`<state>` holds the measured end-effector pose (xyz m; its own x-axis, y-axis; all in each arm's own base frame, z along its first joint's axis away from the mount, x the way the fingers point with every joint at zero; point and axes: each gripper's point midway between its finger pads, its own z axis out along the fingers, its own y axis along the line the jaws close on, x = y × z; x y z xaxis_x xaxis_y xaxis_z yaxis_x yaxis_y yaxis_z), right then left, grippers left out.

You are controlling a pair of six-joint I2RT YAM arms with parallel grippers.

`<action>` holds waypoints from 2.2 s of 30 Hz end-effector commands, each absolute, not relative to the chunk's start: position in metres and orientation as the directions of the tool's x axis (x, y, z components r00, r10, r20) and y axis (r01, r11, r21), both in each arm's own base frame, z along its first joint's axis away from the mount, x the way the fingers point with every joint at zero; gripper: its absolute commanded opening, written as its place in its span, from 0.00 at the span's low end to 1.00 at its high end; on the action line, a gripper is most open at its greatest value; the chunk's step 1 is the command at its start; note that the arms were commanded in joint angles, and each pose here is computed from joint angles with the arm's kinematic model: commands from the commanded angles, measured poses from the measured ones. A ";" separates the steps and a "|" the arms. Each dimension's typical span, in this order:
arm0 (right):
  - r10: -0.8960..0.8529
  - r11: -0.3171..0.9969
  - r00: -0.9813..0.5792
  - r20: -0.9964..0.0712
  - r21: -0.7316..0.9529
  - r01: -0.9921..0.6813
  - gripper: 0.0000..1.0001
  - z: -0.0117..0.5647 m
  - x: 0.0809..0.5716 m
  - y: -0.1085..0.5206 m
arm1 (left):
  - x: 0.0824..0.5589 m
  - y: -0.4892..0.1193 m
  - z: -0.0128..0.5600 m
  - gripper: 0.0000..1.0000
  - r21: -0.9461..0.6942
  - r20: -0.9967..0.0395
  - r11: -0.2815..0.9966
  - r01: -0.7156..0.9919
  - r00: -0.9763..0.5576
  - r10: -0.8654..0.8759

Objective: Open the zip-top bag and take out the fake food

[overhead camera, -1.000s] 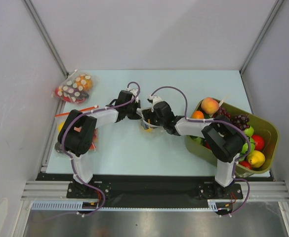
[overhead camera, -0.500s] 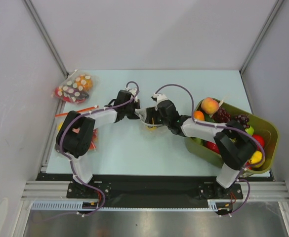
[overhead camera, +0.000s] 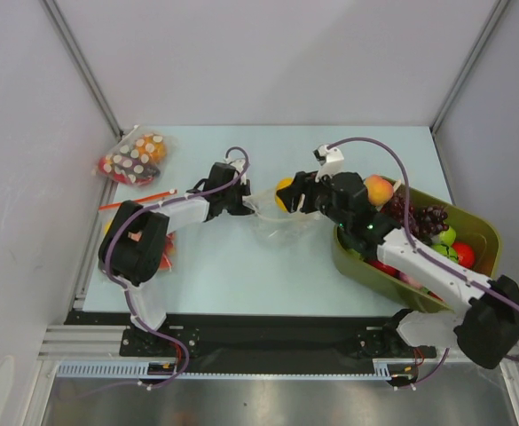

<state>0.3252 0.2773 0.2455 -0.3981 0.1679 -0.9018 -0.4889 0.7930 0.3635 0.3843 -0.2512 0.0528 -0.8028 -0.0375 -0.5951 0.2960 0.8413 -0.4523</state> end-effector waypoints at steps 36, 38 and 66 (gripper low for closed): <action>0.351 0.732 -0.163 -0.922 0.162 0.661 0.10 0.280 0.246 -0.154 | 0.411 -0.196 0.128 0.00 -0.491 -0.704 0.826 0.278 -0.685 -0.189; 0.359 0.721 -0.162 -0.919 0.163 0.674 0.11 0.276 0.247 -0.160 | 0.411 -0.196 0.128 0.00 -0.493 -0.703 0.824 0.279 -0.686 -0.189; 0.419 0.872 -0.131 -0.898 0.358 0.335 1.00 0.313 0.269 -0.087 | 0.412 -0.190 0.133 0.00 -0.470 -0.716 0.840 0.271 -0.673 -0.184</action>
